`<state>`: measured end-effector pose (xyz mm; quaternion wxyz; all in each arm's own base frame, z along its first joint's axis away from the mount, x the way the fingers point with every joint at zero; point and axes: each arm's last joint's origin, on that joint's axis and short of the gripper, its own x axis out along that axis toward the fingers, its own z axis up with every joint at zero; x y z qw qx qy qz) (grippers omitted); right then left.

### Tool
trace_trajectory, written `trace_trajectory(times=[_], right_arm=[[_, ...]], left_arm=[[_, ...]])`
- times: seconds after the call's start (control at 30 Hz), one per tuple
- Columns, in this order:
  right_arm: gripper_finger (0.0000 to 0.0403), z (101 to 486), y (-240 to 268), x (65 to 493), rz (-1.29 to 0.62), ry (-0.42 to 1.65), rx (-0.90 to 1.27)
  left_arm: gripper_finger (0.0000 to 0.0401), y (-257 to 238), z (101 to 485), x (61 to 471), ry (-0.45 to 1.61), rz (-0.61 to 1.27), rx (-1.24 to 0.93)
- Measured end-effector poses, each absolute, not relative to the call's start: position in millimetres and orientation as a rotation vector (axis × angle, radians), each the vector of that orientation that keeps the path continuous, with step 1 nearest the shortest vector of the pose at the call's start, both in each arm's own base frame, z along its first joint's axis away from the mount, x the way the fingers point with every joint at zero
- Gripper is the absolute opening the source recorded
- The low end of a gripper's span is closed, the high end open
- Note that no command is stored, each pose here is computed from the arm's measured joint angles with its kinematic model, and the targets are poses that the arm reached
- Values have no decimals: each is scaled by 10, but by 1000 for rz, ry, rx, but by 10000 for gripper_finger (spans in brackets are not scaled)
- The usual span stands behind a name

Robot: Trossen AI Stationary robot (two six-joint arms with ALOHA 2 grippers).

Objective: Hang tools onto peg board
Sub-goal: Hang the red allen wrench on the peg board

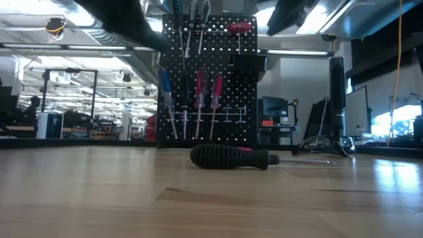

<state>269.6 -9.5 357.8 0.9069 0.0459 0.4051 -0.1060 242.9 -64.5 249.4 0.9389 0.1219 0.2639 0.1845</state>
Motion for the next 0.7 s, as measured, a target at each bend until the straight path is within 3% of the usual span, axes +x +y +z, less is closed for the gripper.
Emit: trace_trajectory(times=[0.27,0.7], right_arm=[[170,2834,-10,2909,-256,776,232],[170,1815,-212,3176,-590,864,274]], left_arm=[[171,-645,2403,2391,571,413,148],[171,-701,2221,2302,599,410,101]])
